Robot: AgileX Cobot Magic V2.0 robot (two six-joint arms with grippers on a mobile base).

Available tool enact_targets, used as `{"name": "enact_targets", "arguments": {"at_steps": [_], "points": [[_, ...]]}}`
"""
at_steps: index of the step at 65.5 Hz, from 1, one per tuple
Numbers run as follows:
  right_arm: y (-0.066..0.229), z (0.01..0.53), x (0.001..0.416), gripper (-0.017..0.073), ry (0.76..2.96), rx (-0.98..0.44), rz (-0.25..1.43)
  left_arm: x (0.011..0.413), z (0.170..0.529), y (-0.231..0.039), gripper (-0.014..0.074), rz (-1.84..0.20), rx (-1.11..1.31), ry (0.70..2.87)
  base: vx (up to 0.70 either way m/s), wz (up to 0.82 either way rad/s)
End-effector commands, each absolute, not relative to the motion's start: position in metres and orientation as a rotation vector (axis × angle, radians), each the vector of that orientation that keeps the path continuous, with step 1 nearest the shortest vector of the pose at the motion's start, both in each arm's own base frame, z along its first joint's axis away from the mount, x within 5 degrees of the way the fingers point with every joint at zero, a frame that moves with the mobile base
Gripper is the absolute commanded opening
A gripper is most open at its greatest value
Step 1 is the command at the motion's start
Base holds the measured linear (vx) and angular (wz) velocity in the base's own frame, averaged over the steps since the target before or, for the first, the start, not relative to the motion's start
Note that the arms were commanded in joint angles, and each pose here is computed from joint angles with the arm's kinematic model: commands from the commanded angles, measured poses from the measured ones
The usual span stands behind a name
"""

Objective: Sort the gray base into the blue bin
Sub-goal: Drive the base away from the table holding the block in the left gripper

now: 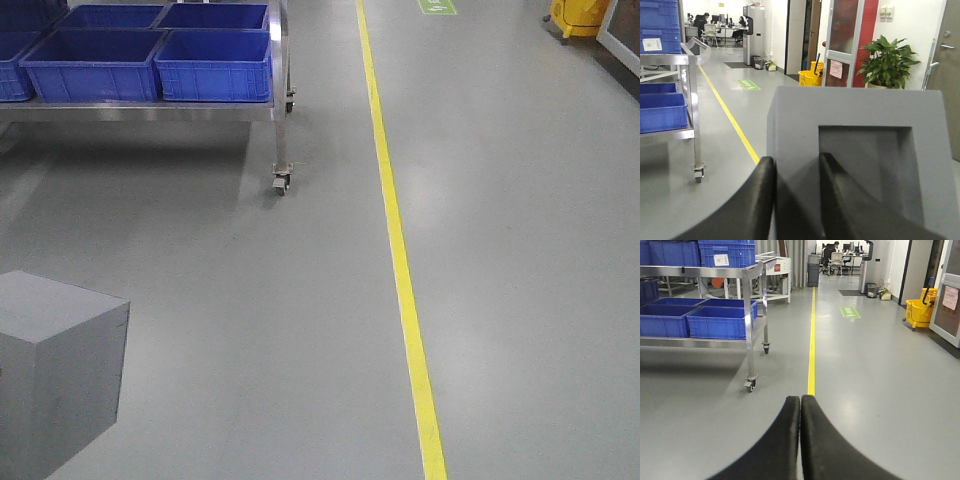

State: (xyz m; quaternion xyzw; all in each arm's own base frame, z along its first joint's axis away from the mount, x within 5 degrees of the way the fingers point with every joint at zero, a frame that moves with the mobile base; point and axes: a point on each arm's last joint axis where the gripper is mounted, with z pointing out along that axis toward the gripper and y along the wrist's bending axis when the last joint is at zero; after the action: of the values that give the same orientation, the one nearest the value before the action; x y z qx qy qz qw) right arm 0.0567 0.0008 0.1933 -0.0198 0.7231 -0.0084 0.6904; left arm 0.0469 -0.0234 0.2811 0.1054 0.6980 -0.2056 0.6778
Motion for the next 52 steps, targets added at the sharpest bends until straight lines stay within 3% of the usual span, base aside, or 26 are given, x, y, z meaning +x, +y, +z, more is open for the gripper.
{"name": "enact_targets", "arguments": {"at_steps": [1, 52], "points": [[0.0006, 0.1960, 0.0565, -0.0009, 1.542, -0.050, -0.032, 0.0459, 0.3004, -0.0221, -0.0006, -0.489, 0.202, 1.440, 0.34, 0.01], [0.0006, 0.1960, 0.0565, -0.0009, 1.542, -0.050, -0.032, 0.0459, 0.3004, -0.0221, -0.0006, -0.489, 0.202, 1.440, 0.38, -0.03]]}}
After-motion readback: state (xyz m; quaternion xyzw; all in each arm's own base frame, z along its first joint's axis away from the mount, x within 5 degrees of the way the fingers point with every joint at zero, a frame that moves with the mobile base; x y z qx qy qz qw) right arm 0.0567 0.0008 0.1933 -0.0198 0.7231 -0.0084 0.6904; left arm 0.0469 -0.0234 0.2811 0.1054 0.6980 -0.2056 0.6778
